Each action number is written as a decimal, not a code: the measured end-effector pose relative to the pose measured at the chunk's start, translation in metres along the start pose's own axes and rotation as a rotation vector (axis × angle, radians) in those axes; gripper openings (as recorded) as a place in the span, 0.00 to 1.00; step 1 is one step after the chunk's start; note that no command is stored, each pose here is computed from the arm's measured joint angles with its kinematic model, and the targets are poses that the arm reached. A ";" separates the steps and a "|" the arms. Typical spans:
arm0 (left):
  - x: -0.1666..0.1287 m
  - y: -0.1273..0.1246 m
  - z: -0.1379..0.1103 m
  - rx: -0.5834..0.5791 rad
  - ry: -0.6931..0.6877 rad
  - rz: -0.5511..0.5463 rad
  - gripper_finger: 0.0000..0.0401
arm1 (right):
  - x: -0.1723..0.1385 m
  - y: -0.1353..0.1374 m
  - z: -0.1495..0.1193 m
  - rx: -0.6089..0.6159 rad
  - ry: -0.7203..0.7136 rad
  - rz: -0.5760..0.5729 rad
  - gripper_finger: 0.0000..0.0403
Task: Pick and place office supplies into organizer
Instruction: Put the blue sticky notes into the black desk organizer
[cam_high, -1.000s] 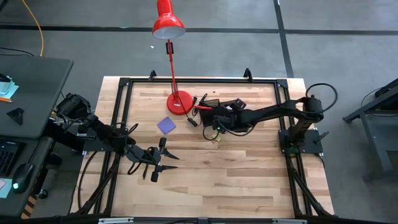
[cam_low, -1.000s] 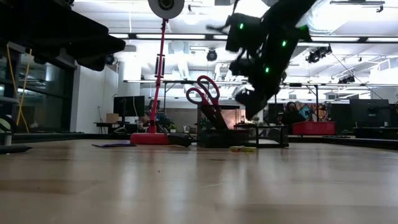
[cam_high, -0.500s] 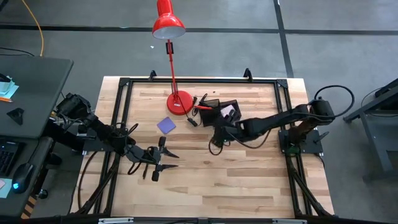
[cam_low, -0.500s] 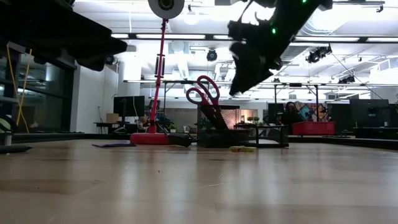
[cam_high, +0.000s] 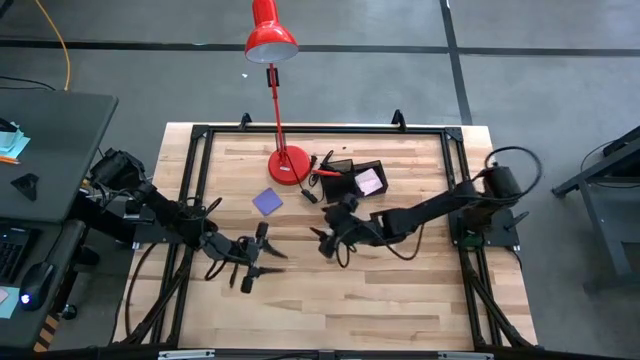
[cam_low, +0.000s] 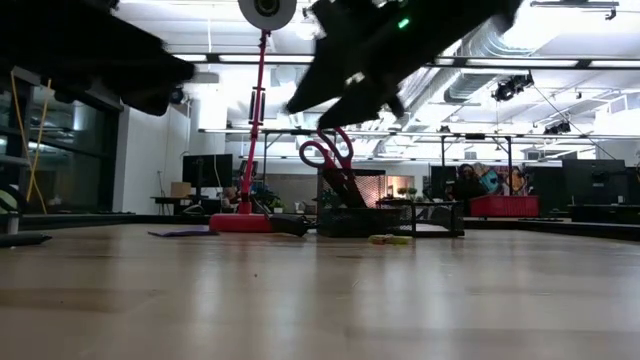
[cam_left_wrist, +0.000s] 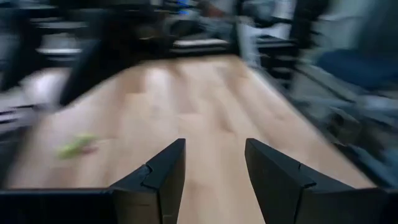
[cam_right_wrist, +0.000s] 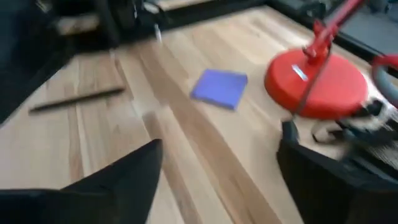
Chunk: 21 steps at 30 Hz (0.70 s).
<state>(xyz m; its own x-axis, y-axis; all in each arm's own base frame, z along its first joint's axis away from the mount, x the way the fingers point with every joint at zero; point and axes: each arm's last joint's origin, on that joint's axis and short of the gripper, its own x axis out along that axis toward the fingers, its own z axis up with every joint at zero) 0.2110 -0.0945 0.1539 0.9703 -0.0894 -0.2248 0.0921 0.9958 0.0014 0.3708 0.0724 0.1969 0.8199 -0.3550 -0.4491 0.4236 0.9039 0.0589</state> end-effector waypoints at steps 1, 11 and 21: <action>-0.001 -0.001 -0.001 -0.015 0.012 -0.030 0.40 | 0.007 0.000 -0.001 0.007 -0.027 0.002 0.81; -0.036 -0.045 0.009 0.027 -0.164 0.087 0.40 | 0.051 -0.014 -0.011 0.086 -0.101 0.050 0.99; -0.095 -0.026 -0.006 -0.014 -0.458 -0.077 0.40 | 0.055 -0.011 0.006 0.076 -0.161 -0.063 0.97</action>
<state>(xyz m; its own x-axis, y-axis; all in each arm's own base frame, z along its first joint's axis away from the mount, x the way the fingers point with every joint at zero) 0.1152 -0.1119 0.1694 0.9599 -0.1602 0.2303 0.1673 0.9858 -0.0118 0.4137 0.0418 0.1771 0.8394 -0.4495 -0.3055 0.4990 0.8602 0.1054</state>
